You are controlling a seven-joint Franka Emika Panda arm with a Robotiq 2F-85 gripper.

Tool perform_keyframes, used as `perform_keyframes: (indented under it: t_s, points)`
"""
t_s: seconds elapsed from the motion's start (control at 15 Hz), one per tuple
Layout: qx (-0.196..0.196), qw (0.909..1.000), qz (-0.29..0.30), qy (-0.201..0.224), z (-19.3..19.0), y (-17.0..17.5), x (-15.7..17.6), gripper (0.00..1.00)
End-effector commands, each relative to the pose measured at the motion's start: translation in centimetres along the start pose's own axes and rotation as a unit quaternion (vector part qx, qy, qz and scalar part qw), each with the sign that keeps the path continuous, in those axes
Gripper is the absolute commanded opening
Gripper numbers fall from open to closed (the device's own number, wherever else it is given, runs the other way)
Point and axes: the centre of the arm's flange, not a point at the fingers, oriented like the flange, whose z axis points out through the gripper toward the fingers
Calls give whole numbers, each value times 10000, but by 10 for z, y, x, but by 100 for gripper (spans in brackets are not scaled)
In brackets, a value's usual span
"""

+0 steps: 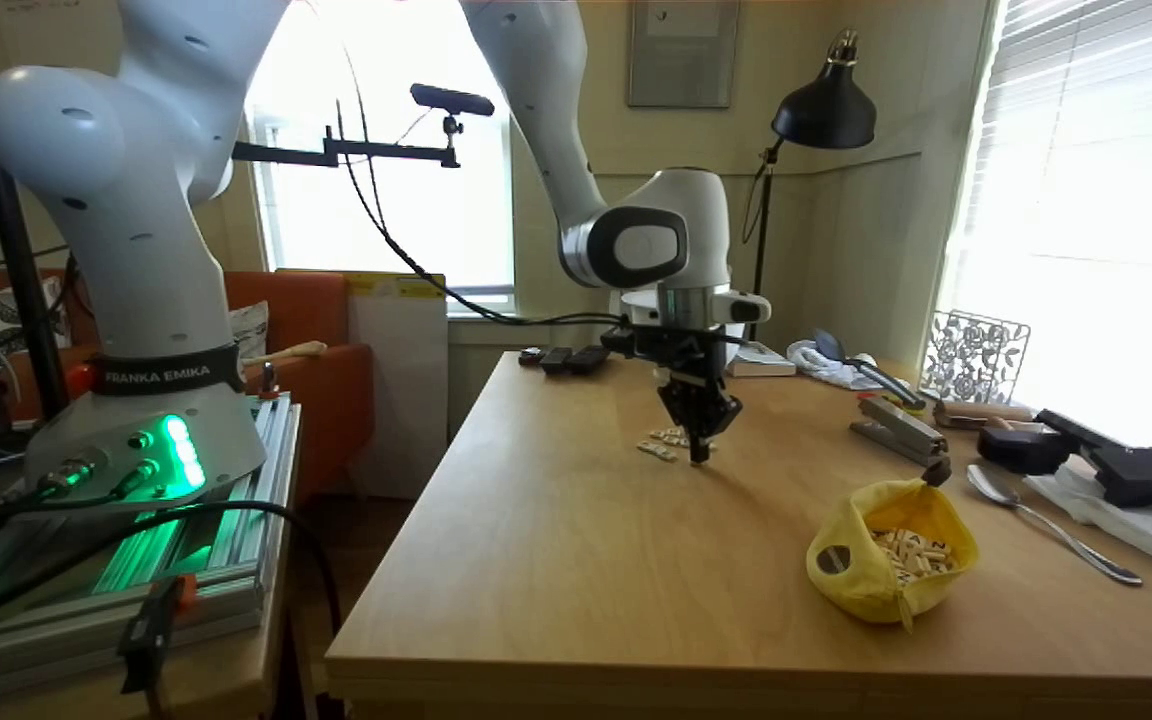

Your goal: Align the blocks on the table

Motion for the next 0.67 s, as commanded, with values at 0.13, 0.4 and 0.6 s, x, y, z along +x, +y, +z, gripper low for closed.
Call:
perform_keyframes:
  t_s: [0.13,0.4,0.6]
  points:
    - [79,9999,-49,71,16,1,13,0]
    - [155,9998,-143,62,18,-8,19,0]
    - [233,9994,-260,47,19,-20,20,0]
